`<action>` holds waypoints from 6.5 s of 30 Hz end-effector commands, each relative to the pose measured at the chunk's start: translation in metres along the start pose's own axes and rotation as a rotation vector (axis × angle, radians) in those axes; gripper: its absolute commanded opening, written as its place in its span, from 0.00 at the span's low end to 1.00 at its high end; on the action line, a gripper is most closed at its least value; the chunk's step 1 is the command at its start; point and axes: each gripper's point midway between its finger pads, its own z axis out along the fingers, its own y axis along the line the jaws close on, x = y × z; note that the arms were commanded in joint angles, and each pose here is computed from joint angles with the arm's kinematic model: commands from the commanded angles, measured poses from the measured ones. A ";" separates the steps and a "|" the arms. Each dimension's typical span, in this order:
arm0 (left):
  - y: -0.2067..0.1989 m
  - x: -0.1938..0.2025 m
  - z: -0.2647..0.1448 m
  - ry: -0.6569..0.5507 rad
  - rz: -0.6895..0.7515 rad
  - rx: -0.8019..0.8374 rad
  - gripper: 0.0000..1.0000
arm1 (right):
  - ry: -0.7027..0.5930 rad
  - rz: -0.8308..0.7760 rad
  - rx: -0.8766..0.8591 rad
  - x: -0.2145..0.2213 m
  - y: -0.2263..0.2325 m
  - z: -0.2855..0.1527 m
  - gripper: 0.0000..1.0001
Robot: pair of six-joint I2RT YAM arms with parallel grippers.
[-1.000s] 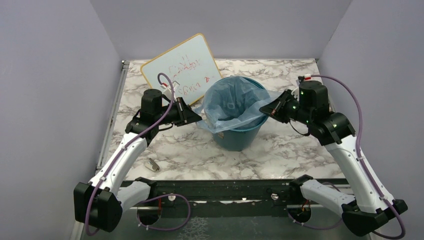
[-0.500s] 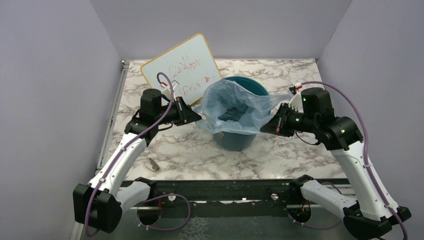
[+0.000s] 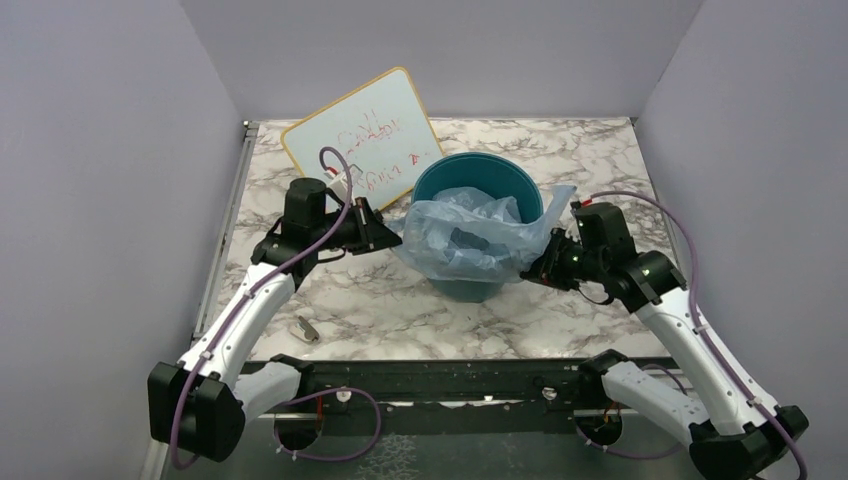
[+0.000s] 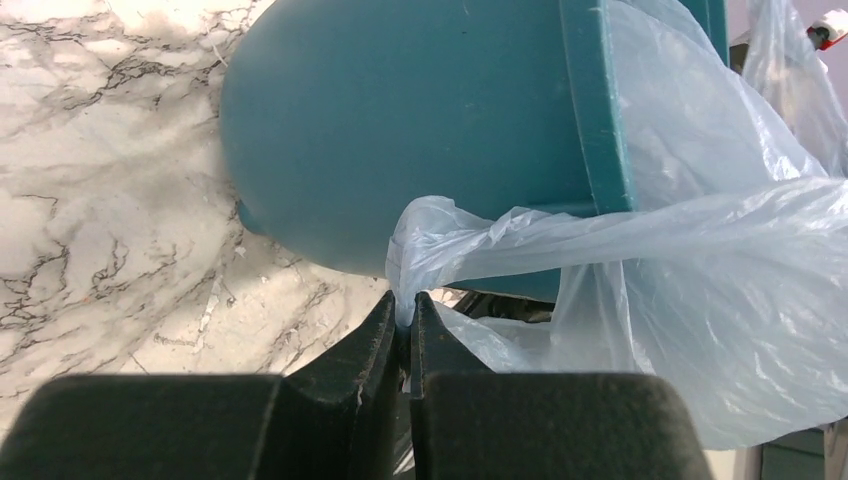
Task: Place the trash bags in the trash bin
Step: Place the trash bag in the trash bin.
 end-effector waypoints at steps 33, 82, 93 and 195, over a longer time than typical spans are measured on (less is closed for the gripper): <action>-0.008 -0.033 0.004 -0.061 0.055 -0.019 0.08 | -0.106 -0.991 -0.748 -0.078 0.183 -0.082 0.63; 0.017 -0.092 0.021 -0.178 0.087 -0.095 0.00 | -0.489 -0.636 -0.111 -0.235 0.120 0.038 0.00; 0.028 -0.099 0.041 -0.151 0.063 -0.061 0.00 | -0.464 -0.572 -0.034 -0.252 0.084 0.063 0.01; 0.026 -0.040 0.029 -0.009 0.024 0.036 0.00 | -0.397 -0.900 -0.468 -0.084 0.091 -0.094 0.64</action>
